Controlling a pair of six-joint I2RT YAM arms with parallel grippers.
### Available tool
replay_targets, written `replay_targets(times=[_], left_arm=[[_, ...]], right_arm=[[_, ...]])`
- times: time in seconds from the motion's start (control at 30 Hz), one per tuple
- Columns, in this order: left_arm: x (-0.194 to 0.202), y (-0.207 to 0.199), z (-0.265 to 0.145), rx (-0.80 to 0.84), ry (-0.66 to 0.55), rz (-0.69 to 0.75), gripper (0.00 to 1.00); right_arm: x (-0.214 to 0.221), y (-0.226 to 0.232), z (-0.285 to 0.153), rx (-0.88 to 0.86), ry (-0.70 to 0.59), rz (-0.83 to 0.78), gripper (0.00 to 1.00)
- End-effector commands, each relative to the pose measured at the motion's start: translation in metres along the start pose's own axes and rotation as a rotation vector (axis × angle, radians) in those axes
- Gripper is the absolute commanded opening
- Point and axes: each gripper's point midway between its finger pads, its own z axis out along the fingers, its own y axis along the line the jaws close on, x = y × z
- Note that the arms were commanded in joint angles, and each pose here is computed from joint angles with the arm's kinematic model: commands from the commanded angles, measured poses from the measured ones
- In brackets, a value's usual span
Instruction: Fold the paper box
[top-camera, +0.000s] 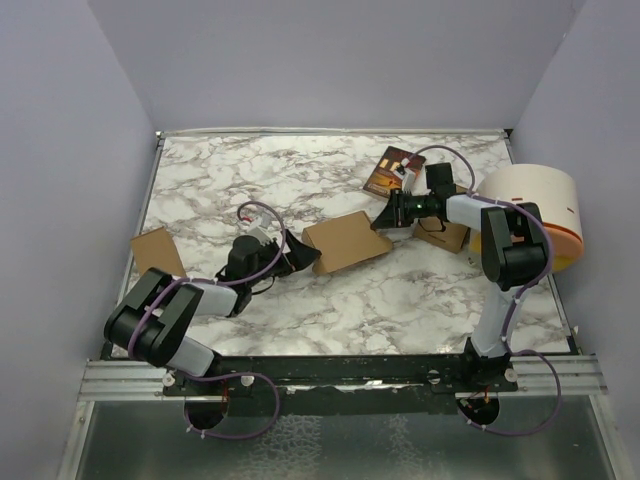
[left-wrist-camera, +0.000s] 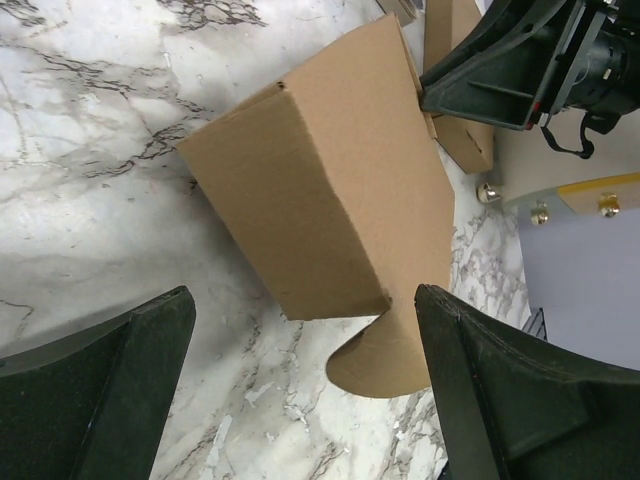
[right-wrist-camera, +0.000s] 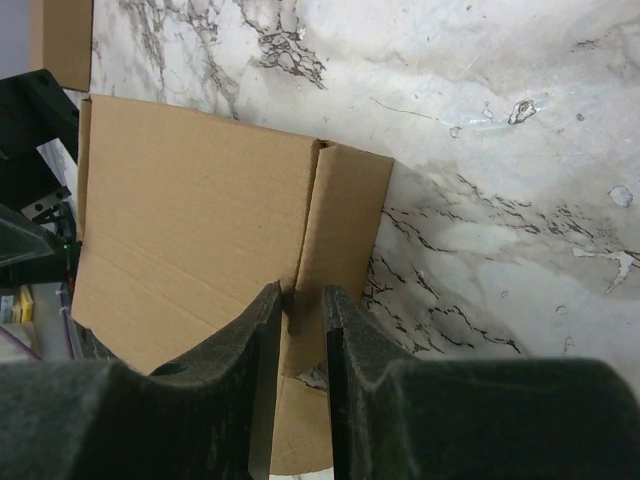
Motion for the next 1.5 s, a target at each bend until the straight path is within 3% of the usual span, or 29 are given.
replay_targets(times=[0.0,1.03,1.47], left_arm=[[-0.014,-0.020,0.009,0.045,-0.065,0.006,0.96],[-0.012,-0.007,0.029,-0.032,-0.169,-0.188,0.97],[-0.017,-0.015,0.036,0.018,-0.217,-0.237,0.82]], right_arm=[[0.016,-0.019,0.005,0.038,0.027,0.036,0.22],[0.022,-0.027,0.006,0.054,0.043,0.047,0.22],[0.023,-0.029,0.005,0.049,0.043,0.053,0.22]])
